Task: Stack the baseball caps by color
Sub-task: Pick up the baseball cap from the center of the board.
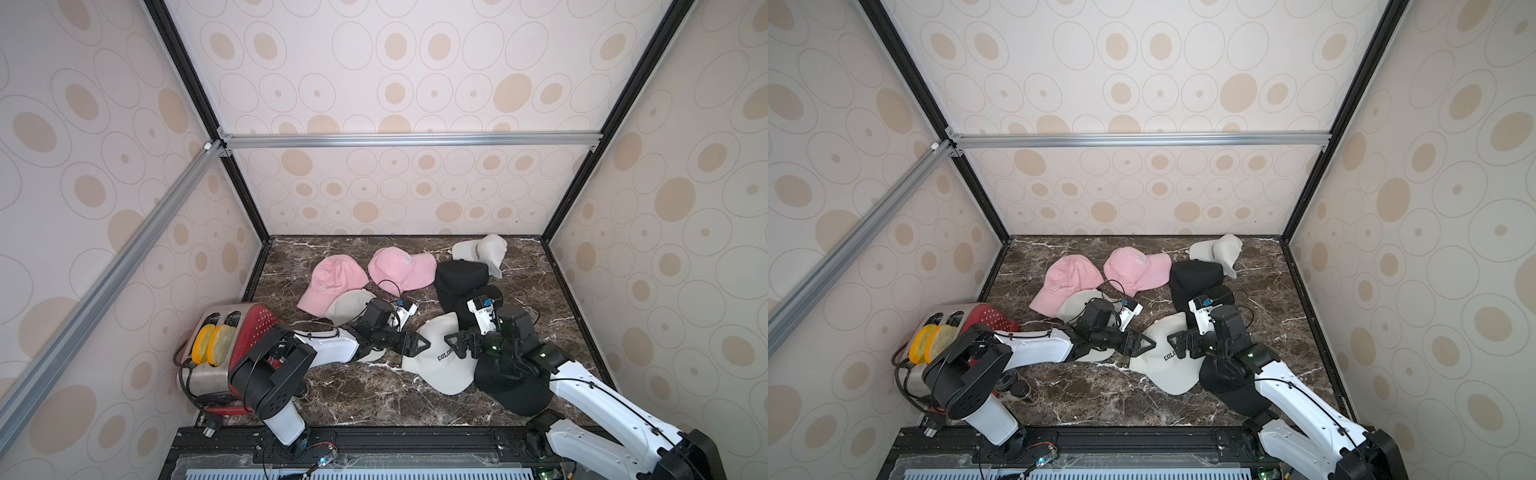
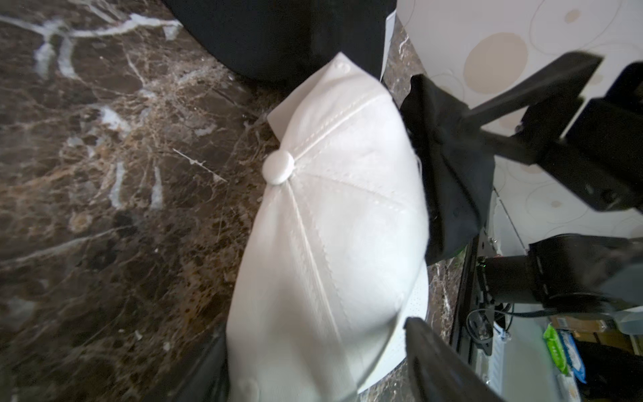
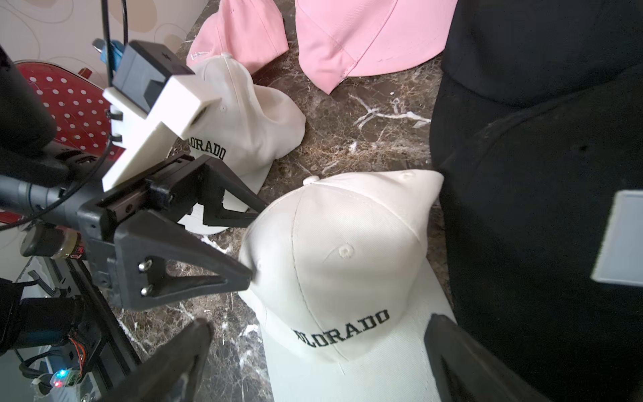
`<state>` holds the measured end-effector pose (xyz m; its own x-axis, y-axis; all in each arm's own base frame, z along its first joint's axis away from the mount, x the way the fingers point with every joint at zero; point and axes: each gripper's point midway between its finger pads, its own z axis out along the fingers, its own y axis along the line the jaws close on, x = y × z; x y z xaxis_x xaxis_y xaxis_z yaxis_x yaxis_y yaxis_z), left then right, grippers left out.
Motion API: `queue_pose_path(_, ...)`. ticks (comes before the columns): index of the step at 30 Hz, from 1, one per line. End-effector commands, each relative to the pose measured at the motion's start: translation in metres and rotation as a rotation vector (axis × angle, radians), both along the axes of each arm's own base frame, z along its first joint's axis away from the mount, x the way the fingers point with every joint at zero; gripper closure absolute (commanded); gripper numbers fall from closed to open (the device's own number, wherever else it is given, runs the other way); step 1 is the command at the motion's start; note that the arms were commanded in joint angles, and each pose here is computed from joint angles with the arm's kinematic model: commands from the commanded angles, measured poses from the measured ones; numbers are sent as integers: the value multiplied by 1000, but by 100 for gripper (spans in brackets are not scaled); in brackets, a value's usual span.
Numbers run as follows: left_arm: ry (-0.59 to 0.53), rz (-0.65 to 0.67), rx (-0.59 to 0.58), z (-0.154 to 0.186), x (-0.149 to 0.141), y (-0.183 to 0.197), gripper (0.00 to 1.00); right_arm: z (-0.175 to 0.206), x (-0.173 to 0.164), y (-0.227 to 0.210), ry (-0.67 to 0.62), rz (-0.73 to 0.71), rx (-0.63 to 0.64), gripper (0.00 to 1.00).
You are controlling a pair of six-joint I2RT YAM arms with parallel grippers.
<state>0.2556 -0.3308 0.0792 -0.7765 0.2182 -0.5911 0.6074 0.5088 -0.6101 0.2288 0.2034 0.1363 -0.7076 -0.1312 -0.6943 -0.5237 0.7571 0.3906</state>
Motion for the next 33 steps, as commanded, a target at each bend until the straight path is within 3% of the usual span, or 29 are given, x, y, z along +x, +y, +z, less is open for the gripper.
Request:
queue_pose_path(1, -11, -38, -32, 2, -2, -8, 36, 2, 1, 3, -4, 16, 9, 0)
queue_pose_path(8, -24, -42, -55, 7, -2, -9, 56, 3, 3, 7, 0, 33, 8, 0)
queue_pose_path(17, -80, -77, -37, 14, -3, -9, 100, 25, 5, 15, -95, 130, -12, 0)
queue_pose_path(27, -190, -236, -14, 44, -10, -2, 100, 40, 13, 9, -153, 126, -68, 0)
queue_pose_path(33, -220, -410, -19, 79, -14, 22, 100, 57, 8, -5, -135, 127, -106, 0)
